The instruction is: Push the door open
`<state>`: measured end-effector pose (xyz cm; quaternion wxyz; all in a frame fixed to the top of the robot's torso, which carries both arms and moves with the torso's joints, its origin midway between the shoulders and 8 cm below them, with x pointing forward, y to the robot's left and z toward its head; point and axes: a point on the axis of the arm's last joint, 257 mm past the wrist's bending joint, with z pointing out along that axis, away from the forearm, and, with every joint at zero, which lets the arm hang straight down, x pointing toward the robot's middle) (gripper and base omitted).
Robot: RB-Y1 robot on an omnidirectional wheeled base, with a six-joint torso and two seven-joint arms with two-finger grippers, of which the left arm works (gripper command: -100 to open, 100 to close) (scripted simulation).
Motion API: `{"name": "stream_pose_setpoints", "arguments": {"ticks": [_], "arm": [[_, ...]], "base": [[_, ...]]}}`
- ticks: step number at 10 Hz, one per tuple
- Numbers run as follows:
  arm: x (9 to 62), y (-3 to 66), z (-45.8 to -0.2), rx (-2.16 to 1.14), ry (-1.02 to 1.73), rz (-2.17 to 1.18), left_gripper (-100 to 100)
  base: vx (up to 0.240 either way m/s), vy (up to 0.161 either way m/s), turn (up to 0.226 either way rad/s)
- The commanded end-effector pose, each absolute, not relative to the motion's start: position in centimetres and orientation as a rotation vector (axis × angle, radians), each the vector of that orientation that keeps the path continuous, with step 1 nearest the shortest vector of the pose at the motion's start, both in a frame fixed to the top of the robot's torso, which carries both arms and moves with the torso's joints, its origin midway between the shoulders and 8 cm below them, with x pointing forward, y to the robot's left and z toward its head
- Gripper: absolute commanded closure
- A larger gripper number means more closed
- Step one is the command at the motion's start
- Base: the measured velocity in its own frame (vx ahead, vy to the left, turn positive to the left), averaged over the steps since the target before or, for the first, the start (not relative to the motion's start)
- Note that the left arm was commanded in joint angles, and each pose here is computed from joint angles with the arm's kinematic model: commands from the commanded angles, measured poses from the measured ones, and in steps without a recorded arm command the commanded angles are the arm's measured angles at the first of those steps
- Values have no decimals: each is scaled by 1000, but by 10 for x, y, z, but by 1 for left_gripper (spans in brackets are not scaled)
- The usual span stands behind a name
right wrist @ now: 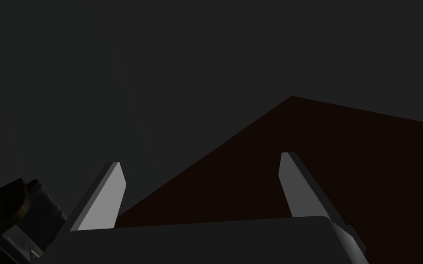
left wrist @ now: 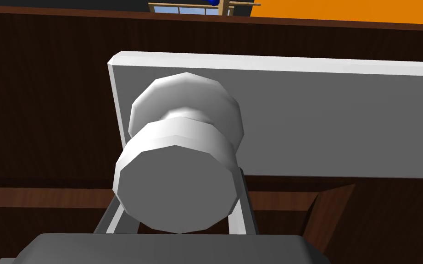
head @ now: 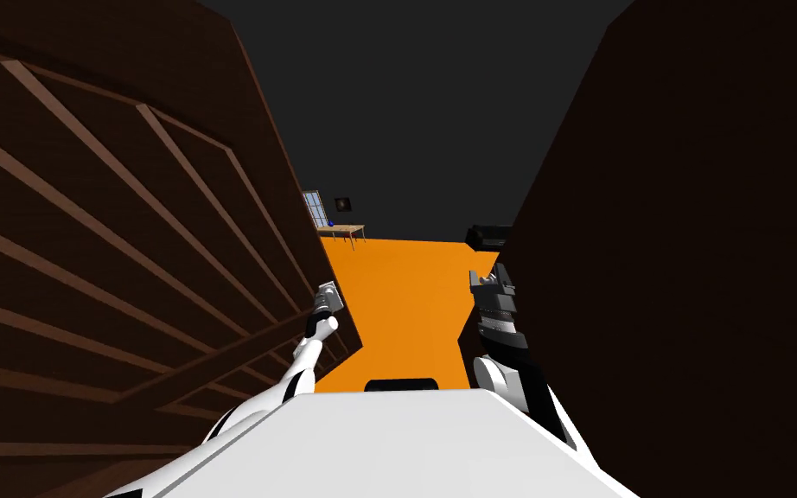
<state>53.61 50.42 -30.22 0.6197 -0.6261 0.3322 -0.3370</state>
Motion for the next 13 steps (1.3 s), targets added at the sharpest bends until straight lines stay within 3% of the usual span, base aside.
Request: {"name": "stream_pose_setpoints", "arguments": {"ticks": [1, 13], "arm": [[528, 517, -298, -1443, 738, -750, 100], [452, 610, -296, -1497, 562, -563, 100]], "base": [[129, -29, -30], [164, -1, -31]]}}
